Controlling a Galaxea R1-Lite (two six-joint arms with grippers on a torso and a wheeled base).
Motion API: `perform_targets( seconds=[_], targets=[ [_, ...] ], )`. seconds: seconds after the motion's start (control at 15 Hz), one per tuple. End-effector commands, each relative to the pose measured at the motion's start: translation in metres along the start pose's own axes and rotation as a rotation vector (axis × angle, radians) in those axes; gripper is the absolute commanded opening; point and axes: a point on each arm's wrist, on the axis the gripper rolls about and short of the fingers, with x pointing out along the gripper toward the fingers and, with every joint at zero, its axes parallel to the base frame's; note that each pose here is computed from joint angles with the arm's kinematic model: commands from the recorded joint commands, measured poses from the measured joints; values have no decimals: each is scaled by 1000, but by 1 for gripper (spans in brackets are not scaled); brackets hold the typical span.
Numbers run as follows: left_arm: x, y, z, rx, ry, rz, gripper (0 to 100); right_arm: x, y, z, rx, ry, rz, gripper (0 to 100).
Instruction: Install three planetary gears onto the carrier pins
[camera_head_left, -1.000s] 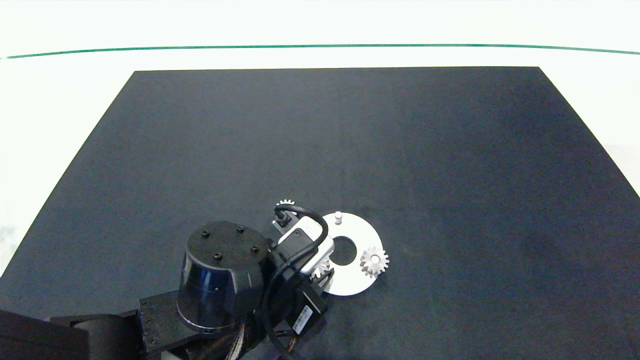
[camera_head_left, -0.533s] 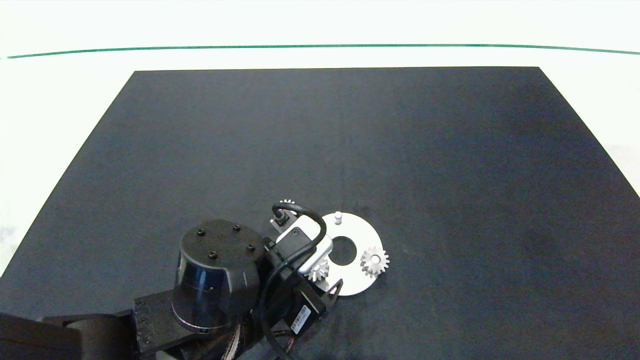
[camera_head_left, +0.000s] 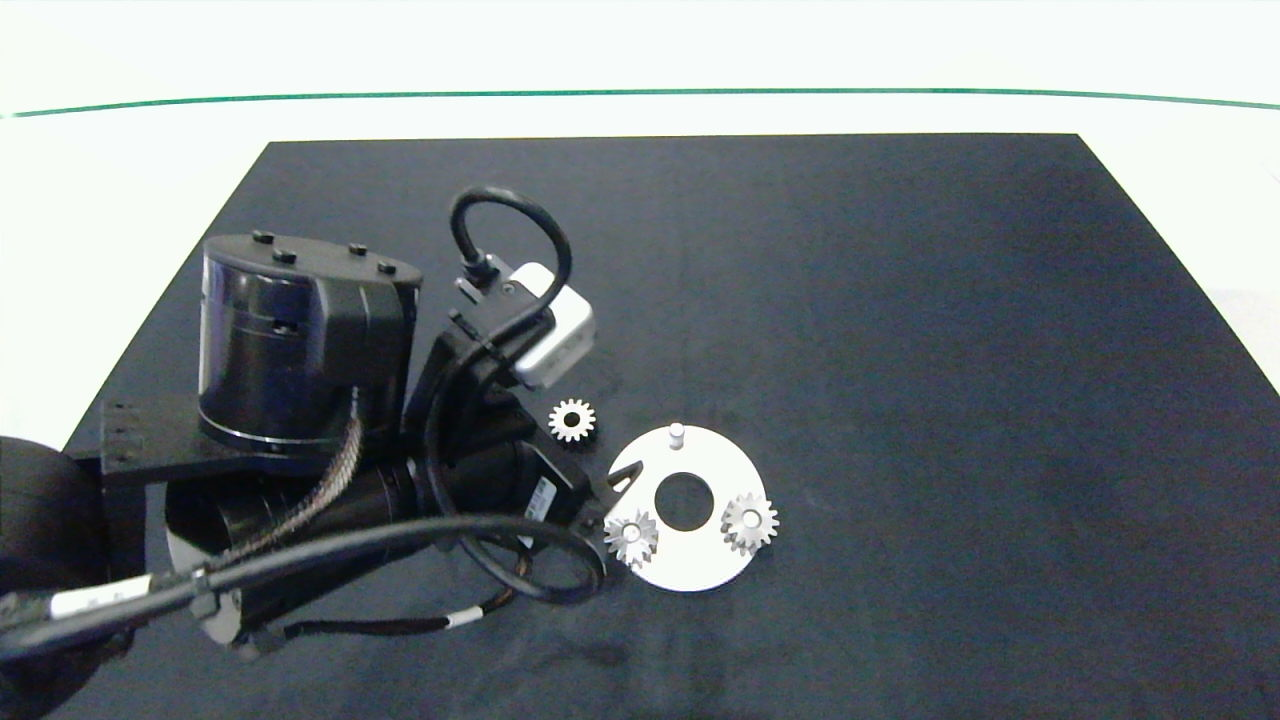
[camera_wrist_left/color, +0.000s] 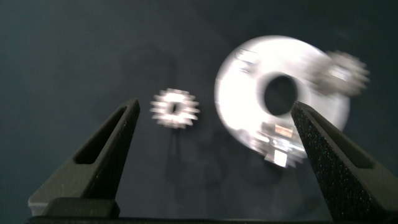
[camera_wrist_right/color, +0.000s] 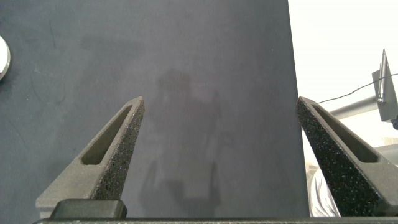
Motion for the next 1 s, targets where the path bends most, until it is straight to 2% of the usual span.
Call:
perform_targets(
  seconds=[0.07,0.2,0.33,0.67,0.87,1.0],
  targets=[
    [20,34,-14,-38,7,83,100,0,-1,3,-1,-2,-2,100],
    [28,48,-23,-36,17,84,100,-2,-2,4,-1,-4,-3,100],
    [32,50,-24,-41,20,88,100,-2,-2,4,-4,0,-2,100],
    [58,40,-35,-32,18,76,100,-2,-2,5,-4,-3,-4,100],
    [61,26,-33,-19,11,37,100,0,-1,6,-7,2,-2,100],
    [64,25,-35,-18,19,33,100,0,-1,6,-7,2,-2,100]
  ],
)
